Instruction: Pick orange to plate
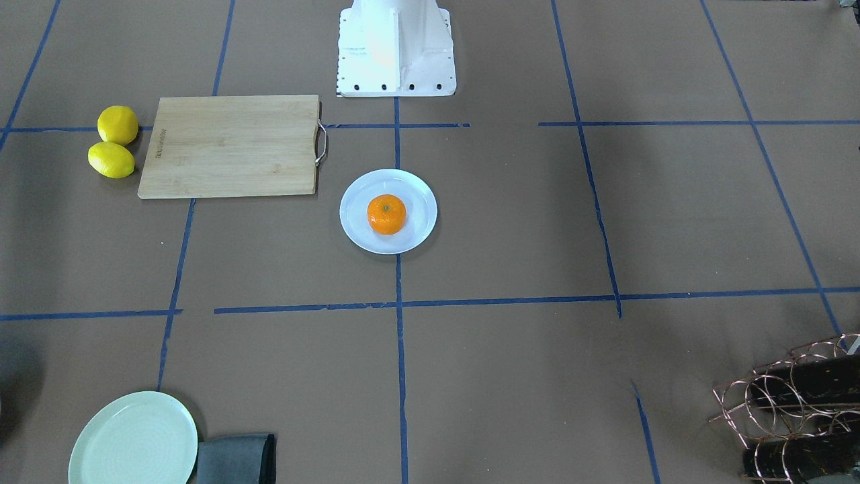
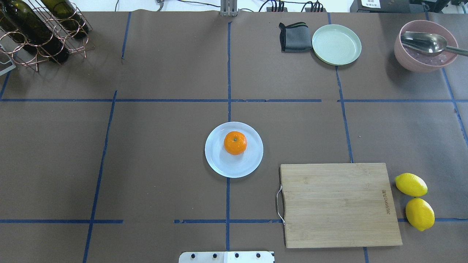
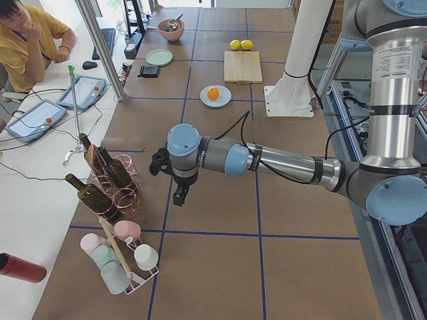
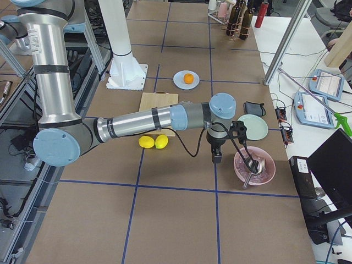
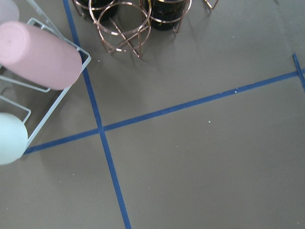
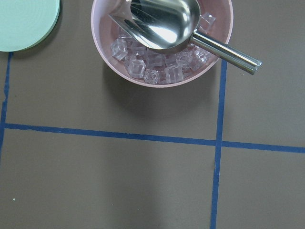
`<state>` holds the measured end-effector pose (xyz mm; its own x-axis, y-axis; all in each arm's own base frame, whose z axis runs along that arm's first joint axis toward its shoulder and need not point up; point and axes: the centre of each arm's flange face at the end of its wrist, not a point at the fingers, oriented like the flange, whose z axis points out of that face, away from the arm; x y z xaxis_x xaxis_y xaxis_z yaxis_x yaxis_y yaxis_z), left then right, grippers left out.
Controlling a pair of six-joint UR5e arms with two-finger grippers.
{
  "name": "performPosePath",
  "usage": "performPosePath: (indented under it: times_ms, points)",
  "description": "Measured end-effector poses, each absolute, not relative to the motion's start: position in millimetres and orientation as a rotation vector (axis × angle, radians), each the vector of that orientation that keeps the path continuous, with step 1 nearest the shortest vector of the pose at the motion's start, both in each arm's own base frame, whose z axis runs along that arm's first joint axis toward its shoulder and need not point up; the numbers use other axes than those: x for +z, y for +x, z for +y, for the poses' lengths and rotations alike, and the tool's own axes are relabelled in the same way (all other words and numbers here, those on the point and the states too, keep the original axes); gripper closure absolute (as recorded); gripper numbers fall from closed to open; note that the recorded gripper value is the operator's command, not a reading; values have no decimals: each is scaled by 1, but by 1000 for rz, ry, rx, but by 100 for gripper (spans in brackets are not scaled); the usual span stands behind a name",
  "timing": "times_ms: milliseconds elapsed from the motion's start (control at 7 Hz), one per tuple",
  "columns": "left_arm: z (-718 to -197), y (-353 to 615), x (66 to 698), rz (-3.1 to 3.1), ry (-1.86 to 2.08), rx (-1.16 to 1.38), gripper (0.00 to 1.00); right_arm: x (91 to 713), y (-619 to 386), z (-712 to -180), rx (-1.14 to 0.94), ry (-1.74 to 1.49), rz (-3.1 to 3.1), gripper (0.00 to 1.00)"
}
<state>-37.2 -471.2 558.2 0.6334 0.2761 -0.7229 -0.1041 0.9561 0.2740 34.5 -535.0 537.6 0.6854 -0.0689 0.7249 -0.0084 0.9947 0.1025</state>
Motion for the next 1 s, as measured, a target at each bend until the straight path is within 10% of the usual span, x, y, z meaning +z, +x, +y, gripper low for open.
performPosePath:
  times_ms: [1000]
  points:
    - [-453, -37, 588, 856, 158, 200, 0, 539, 32, -533, -40, 103, -820, 0]
